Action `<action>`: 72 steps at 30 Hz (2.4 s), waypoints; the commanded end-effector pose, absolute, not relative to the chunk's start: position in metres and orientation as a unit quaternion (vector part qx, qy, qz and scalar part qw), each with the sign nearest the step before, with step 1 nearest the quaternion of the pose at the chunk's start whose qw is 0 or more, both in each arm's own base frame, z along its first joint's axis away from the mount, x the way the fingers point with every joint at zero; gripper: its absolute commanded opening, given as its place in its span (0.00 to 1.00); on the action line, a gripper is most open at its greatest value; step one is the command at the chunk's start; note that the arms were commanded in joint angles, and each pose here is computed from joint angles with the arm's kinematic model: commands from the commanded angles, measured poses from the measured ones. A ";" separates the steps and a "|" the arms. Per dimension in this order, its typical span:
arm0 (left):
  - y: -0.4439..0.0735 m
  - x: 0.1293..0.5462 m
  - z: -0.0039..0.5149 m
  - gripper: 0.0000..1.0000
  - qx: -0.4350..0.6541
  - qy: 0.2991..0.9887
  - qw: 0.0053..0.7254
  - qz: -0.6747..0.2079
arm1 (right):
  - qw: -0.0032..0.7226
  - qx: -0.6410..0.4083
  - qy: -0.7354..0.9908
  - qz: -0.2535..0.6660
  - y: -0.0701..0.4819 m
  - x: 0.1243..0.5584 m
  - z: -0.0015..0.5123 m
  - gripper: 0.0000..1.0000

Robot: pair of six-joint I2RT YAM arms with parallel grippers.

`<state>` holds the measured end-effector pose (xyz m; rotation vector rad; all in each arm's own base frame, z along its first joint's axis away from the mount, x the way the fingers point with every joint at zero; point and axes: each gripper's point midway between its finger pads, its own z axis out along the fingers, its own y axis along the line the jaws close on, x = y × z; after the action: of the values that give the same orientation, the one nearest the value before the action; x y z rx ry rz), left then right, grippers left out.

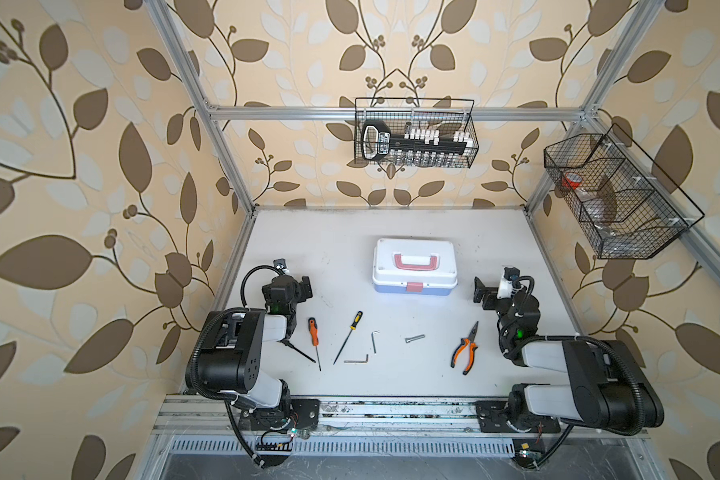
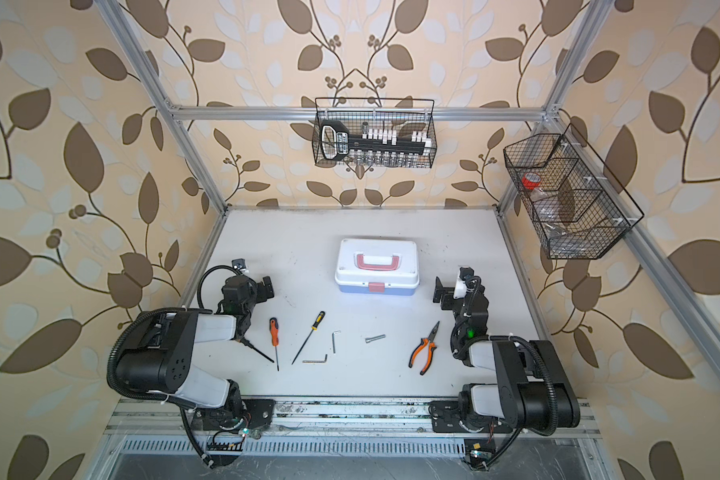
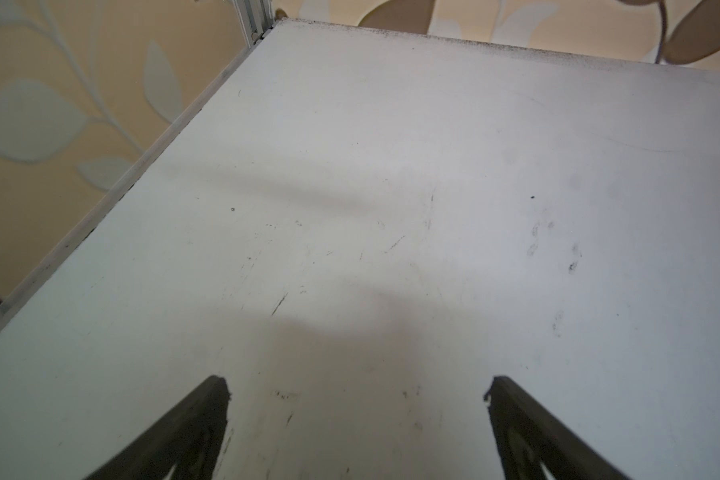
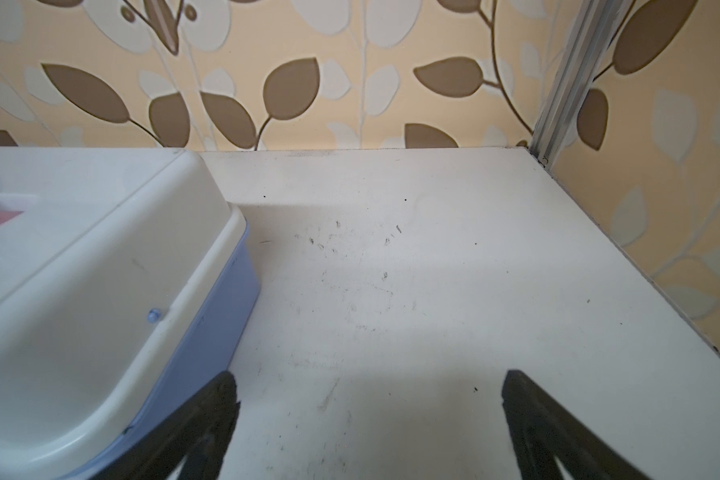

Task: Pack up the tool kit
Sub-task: 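Raise both arms from rest and move grippers toward the tool box, then bring left gripper to the box's far end while right gripper approaches its pink latch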

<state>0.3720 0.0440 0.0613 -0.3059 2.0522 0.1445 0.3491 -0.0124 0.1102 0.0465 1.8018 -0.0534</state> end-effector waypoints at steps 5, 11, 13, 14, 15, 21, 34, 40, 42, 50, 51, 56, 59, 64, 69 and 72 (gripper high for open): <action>0.054 0.380 0.099 0.99 -0.152 0.838 0.518 0.080 | 0.612 0.070 0.782 -0.094 -0.029 0.356 0.141 1.00; 0.087 0.366 0.144 0.99 -0.336 0.795 0.493 0.106 | 0.608 0.172 0.762 -0.144 -0.038 0.338 0.178 1.00; 0.095 0.355 0.152 0.99 -0.440 0.766 0.460 0.094 | 0.597 0.182 0.770 -0.137 -0.027 0.332 0.183 1.00; 0.093 0.357 0.162 0.99 -0.459 0.763 0.447 0.084 | 0.593 0.174 0.773 -0.142 -0.019 0.328 0.188 1.00; 0.085 0.368 0.172 0.99 -0.448 0.775 0.442 0.061 | 0.591 0.168 0.774 -0.153 -0.013 0.323 0.193 1.00; 0.030 0.426 0.212 0.99 -0.389 0.794 0.452 -0.116 | 0.554 0.158 0.806 -0.135 0.012 0.300 0.198 1.00; -0.090 0.517 0.204 0.61 -0.228 0.866 0.352 -0.271 | 0.470 0.108 0.875 0.032 0.071 0.264 0.122 0.41; -0.146 0.535 0.189 0.30 -0.157 0.891 0.308 -0.293 | 0.454 0.103 0.884 0.038 0.078 0.265 0.107 0.00; -0.162 0.540 0.188 0.25 -0.135 0.895 0.308 -0.292 | 0.448 0.103 0.887 0.043 0.081 0.267 0.105 0.00; -0.211 0.555 0.177 0.24 -0.078 0.902 0.308 -0.291 | 0.425 0.116 0.891 0.115 0.097 0.282 0.098 0.00; -0.215 0.557 0.174 0.24 -0.076 0.903 0.307 -0.291 | 0.422 0.116 0.891 0.120 0.098 0.285 0.097 0.00; -0.237 0.565 0.167 0.24 -0.050 0.907 0.304 -0.289 | 0.411 0.127 0.892 0.136 0.098 0.298 0.094 0.00; -0.250 0.572 0.174 0.23 -0.034 0.903 0.313 -0.292 | 0.407 0.131 0.893 0.140 0.099 0.306 0.091 0.00; -0.263 0.576 0.173 0.20 -0.022 0.901 0.315 -0.298 | 0.400 0.135 0.895 0.142 0.101 0.321 0.088 0.00; -0.270 0.573 0.161 0.18 -0.018 0.905 0.299 -0.304 | 0.392 0.144 0.898 0.141 0.099 0.338 0.082 0.00; -0.277 0.567 0.151 0.17 -0.014 0.907 0.287 -0.307 | 0.391 0.144 0.899 0.138 0.099 0.349 0.082 0.00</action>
<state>0.5730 -0.2665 0.1495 -0.0868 2.4184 -0.7899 0.3335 0.0935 0.0696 0.3702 2.3177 0.3154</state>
